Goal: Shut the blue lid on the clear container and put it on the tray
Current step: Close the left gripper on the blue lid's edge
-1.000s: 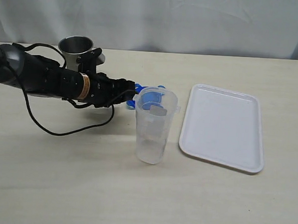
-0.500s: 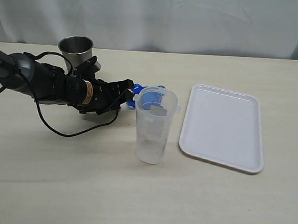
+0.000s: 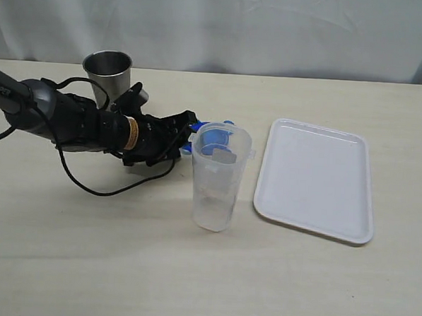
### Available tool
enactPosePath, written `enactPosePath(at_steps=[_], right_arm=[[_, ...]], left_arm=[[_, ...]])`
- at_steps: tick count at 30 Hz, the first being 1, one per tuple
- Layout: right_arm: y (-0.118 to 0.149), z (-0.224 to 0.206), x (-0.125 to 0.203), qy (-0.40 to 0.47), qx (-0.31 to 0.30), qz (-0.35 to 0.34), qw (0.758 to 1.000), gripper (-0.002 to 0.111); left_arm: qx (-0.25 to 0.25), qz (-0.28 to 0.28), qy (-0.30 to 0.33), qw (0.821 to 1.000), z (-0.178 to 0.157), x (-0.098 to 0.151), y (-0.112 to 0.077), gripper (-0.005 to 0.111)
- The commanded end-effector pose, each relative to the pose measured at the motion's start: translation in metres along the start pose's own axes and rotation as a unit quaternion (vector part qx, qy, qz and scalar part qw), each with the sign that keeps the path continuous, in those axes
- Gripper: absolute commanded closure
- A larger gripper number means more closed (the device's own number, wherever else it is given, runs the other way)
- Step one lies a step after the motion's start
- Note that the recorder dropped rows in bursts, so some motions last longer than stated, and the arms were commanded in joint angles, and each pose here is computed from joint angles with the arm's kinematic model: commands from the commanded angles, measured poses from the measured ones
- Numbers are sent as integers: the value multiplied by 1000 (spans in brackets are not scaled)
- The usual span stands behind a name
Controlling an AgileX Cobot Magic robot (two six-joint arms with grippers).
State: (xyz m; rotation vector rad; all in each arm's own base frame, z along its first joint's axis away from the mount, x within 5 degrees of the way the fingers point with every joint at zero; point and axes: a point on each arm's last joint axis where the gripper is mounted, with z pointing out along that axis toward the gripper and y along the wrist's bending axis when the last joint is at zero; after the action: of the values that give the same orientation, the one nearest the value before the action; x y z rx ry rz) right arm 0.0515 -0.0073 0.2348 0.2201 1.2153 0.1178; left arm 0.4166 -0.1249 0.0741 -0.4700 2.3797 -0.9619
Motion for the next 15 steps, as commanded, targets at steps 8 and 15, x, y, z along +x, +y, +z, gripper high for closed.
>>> enactPosePath(at_steps=[8, 15], right_arm=[[0, 0, 0, 1, 1, 1, 1000, 104], [0, 0, 0, 4, 1, 1, 1000, 104]], left_arm=[[-49, -22, -20, 998, 2, 1, 5, 68], [-5, -40, -10, 999, 10, 4, 2, 68]])
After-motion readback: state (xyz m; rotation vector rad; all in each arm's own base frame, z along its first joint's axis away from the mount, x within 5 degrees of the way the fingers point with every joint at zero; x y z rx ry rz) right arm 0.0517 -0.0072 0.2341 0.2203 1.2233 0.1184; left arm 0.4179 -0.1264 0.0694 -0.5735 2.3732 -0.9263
